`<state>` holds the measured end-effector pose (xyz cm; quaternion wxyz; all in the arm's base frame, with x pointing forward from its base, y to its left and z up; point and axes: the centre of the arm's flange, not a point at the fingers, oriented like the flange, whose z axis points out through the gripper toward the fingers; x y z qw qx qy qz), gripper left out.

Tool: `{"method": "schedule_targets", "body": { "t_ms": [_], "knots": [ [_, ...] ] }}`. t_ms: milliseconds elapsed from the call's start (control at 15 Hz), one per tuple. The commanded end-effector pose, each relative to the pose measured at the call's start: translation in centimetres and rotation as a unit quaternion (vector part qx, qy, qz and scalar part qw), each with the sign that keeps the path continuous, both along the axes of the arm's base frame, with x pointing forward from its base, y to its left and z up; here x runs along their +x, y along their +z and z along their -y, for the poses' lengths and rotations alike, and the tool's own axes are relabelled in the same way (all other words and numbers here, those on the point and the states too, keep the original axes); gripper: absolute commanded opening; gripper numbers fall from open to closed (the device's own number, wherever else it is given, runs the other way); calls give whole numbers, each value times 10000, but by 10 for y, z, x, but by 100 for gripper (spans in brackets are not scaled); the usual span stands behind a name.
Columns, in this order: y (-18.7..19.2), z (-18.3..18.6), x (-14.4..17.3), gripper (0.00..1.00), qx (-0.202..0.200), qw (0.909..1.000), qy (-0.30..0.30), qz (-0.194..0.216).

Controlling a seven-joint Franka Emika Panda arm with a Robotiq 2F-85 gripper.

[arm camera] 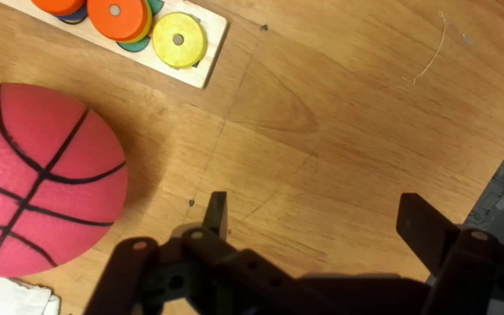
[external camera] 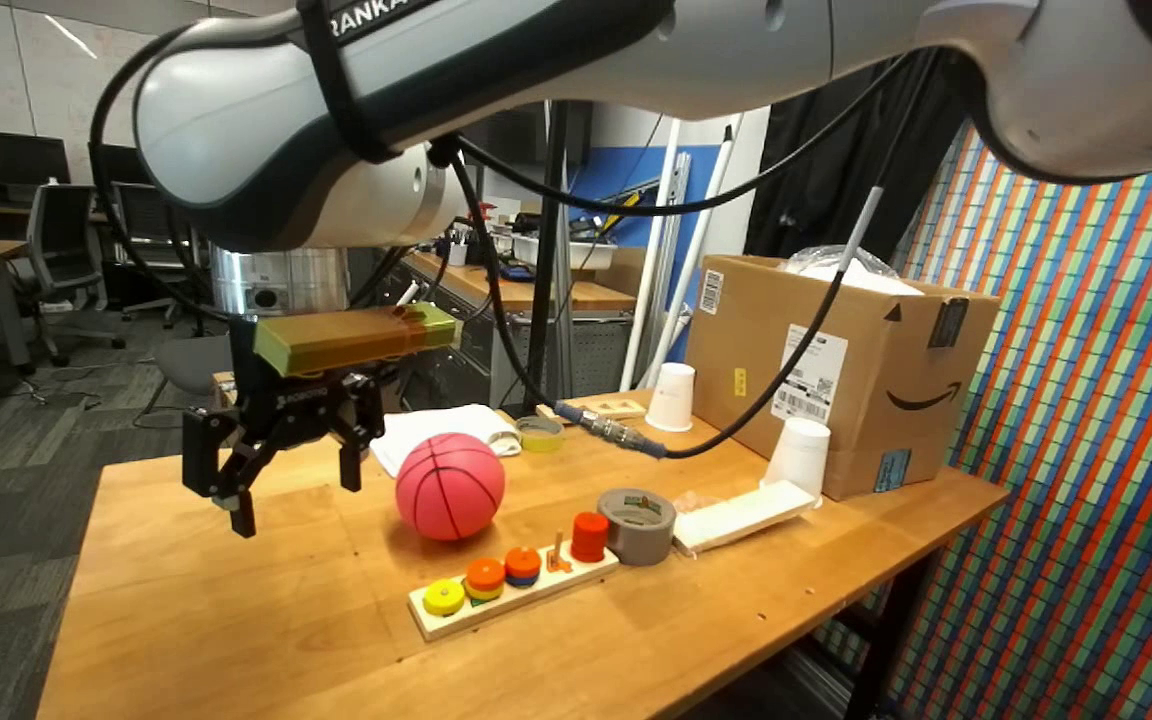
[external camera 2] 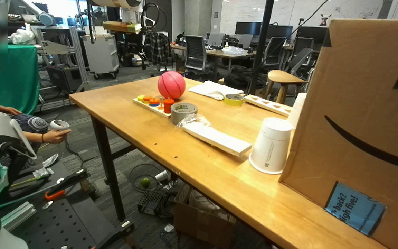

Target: Move the red ball to the right

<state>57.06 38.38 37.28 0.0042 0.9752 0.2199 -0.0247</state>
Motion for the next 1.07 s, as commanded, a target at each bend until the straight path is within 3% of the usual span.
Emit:
{"method": "schedule_targets", "body": {
  "t_ms": [0, 600, 733, 867, 1000],
  "knots": [
    [-4, -5, 29, 100, -39, 9999, -101, -76],
    [-47, 60, 76, 100, -180, 9954, -756, -554],
    [-41, 96, 87, 100, -226, 9932, -1036, -484],
    [-25, 156, 98, 100, -398, 9889, -1415, -219],
    [-8, 207, 101, 100, -728, 9796, -1864, 162]
  ]
}}
